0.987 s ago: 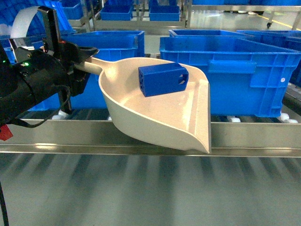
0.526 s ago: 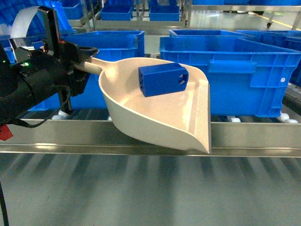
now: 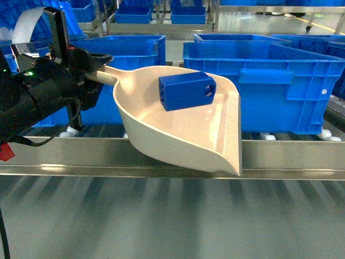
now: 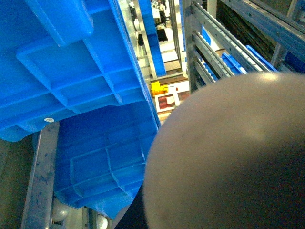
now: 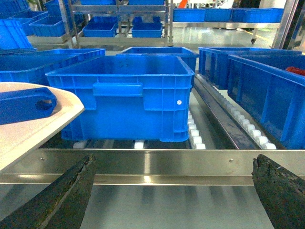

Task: Place part in tray to right shelf

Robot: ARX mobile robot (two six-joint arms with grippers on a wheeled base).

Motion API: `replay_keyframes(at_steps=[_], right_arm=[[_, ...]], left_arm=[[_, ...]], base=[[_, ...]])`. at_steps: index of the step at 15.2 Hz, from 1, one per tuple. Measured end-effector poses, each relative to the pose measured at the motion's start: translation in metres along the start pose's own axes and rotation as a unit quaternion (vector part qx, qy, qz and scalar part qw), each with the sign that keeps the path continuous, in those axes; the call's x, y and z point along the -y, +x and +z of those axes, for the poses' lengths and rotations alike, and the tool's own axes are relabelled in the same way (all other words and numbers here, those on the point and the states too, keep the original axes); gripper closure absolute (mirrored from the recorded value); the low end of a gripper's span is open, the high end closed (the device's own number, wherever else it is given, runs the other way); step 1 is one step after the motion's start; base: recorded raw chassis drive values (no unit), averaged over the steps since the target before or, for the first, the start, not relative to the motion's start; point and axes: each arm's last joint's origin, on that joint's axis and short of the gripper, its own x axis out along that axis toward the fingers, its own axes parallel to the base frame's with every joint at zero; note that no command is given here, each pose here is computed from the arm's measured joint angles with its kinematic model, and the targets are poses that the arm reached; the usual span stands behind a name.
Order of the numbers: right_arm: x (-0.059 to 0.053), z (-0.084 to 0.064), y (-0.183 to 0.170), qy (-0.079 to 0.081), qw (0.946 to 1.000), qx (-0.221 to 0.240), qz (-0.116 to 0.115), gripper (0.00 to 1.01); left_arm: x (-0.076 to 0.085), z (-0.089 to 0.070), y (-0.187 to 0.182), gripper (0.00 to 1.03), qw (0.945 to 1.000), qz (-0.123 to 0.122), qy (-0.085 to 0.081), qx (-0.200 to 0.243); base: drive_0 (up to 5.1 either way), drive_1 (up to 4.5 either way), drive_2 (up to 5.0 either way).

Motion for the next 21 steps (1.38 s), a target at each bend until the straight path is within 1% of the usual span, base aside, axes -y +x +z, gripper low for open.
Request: replay_keyframes(at_steps=[5,6,7,8,9,10,11,12,13,14,15,16,17,18,19,20,21], right_arm=[[0.0,0.0,0.0,0.0,1.0,0.0,0.0,0.03],[0.0,0.0,0.0,0.0,1.0,0.0,0.0,0.03],[0.0,0.0,0.0,0.0,1.0,0.0,0.0,0.03],[0.0,0.0,0.0,0.0,1.0,0.0,0.0,0.03],[0.0,0.0,0.0,0.0,1.0,-0.001,0.0,0.03],[0.0,0.0,0.0,0.0,1.0,0.0,0.0,0.03],[0.0,0.0,0.0,0.0,1.0,0.0,0.0,0.03],[0.0,0.0,0.0,0.0,1.0,0.0,0.0,0.03],[0.0,0.0,0.0,0.0,1.0,0.0,0.0,0.03],[0.0,0.0,0.0,0.0,1.0,0.0,0.0,0.03],[0.0,0.0,0.0,0.0,1.0,0.0,0.0,0.03],[0.0,0.0,0.0,0.0,1.0,0.0,0.0,0.03],[0.0,0.0,0.0,0.0,1.0,0.0,0.0,0.03],[0.0,0.0,0.0,0.0,1.0,0.0,0.0,0.03],[0.0,0.0,0.0,0.0,1.0,0.0,0.0,0.03],[0.0,0.0,0.0,0.0,1.0,0.0,0.0,0.03],[0.0,0.0,0.0,0.0,1.0,0.0,0.0,0.03]], left_arm=[[0.0,0.0,0.0,0.89,1.0,0.0,0.0,0.0],[-0.001,0.0,0.0,0.89,1.0,0.005,0.0,0.0],[0.001,-0.001,0.0,0.89,0.998,0.061,-0.008,0.011],[0.01,0.001,-0.003,0.89,0.997,0.075,0.006,0.018],[0.018,0.004,-0.003,0.89,0.9985,0.051,0.01,0.018],[0.033,0.012,-0.004,0.89,0.9996,0.015,0.014,0.021],[0.04,0.017,-0.006,0.89,0.9996,-0.007,0.019,0.022],[0.047,0.026,-0.01,0.89,0.9989,-0.027,0.02,0.032],[0.064,0.055,-0.019,0.89,0.9959,-0.038,0.022,0.079],[0.085,0.093,-0.008,0.89,0.9869,-0.003,0.017,0.161],[0.094,0.108,-0.003,0.89,0.9799,0.018,0.016,0.198],[0.105,0.125,0.008,0.89,0.971,0.04,0.016,0.235],[0.117,0.14,0.03,0.89,0.9576,0.075,0.027,0.277],[0.125,0.147,0.052,0.89,0.9386,0.12,0.049,0.32],[0.131,0.149,0.081,0.89,0.9097,0.176,0.094,0.364],[0.132,0.148,0.103,0.89,0.8831,0.209,0.141,0.396],[0.137,0.145,0.117,0.89,0.8641,0.227,0.186,0.409]], base=[[0.0,0.0,0.0],[0.0,0.0,0.0],[0.0,0.0,0.0],[0.0,0.0,0.0],[0.0,0.0,0.0],[0.0,0.0,0.0],[0.0,0.0,0.0],[0.0,0.0,0.0],[0.0,0.0,0.0],[0.0,0.0,0.0],[0.0,0.0,0.0],[0.0,0.0,0.0],[0.0,0.0,0.0],[0.0,0.0,0.0],[0.0,0.0,0.0],[0.0,0.0,0.0],[0.0,0.0,0.0]])
